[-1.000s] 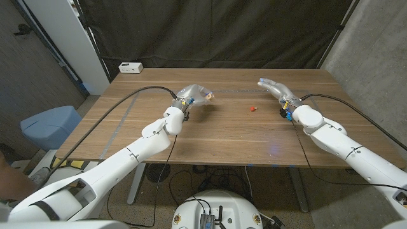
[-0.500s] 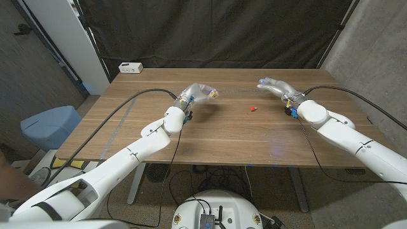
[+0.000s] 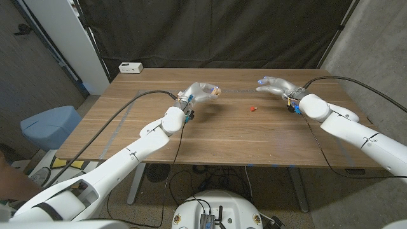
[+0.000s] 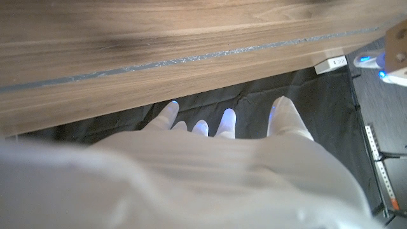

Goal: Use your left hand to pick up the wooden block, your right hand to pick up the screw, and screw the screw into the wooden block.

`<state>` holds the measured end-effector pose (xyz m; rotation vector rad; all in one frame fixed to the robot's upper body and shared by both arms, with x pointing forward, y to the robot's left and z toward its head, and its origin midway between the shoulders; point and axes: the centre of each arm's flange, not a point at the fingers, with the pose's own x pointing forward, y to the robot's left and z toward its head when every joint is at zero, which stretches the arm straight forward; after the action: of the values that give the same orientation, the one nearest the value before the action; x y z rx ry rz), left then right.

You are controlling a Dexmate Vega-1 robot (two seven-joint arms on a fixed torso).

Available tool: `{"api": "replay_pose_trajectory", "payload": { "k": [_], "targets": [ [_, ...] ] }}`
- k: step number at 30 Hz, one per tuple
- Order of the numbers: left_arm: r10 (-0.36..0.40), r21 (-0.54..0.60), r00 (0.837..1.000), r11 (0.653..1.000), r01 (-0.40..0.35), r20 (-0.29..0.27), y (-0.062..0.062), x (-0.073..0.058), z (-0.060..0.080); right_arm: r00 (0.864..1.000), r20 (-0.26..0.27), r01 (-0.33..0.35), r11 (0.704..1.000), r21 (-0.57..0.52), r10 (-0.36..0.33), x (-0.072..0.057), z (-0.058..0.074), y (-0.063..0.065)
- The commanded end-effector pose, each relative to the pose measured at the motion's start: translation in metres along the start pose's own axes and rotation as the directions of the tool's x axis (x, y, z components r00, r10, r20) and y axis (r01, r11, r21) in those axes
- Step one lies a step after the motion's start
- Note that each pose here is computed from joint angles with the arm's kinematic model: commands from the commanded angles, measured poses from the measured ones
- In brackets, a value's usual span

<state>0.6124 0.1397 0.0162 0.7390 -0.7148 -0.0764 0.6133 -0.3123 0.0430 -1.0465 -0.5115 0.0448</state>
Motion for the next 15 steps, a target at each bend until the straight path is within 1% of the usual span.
{"api": "replay_pose_trajectory", "payload": {
  "k": [1, 5, 8, 10, 15],
  "targets": [
    [-0.013, -0.085, 1.000, 0.996, 0.013, 0.000, -0.005, 0.001, -0.001, 0.998, -0.010, -0.057, 0.976, -0.208, 0.057, 0.006, 0.012, -0.007],
    [-0.022, -0.089, 1.000, 0.996, 0.022, 0.003, -0.007, -0.002, -0.004, 0.997, -0.007, -0.075, 0.961, -0.265, 0.075, 0.008, 0.015, -0.009],
    [-0.027, -0.108, 1.000, 0.994, 0.027, -0.001, -0.008, -0.005, -0.010, 0.996, -0.009, -0.085, 0.950, -0.302, 0.086, 0.009, 0.016, -0.010],
    [-0.024, -0.128, 1.000, 0.992, 0.023, -0.011, -0.009, -0.007, -0.014, 0.995, -0.009, -0.096, 0.941, -0.324, 0.099, 0.010, 0.017, -0.010],
    [-0.015, -0.164, 1.000, 0.986, 0.013, -0.009, -0.012, -0.012, -0.020, 0.993, -0.008, -0.113, 0.918, -0.381, 0.119, 0.011, 0.020, -0.010]
  ]
}}
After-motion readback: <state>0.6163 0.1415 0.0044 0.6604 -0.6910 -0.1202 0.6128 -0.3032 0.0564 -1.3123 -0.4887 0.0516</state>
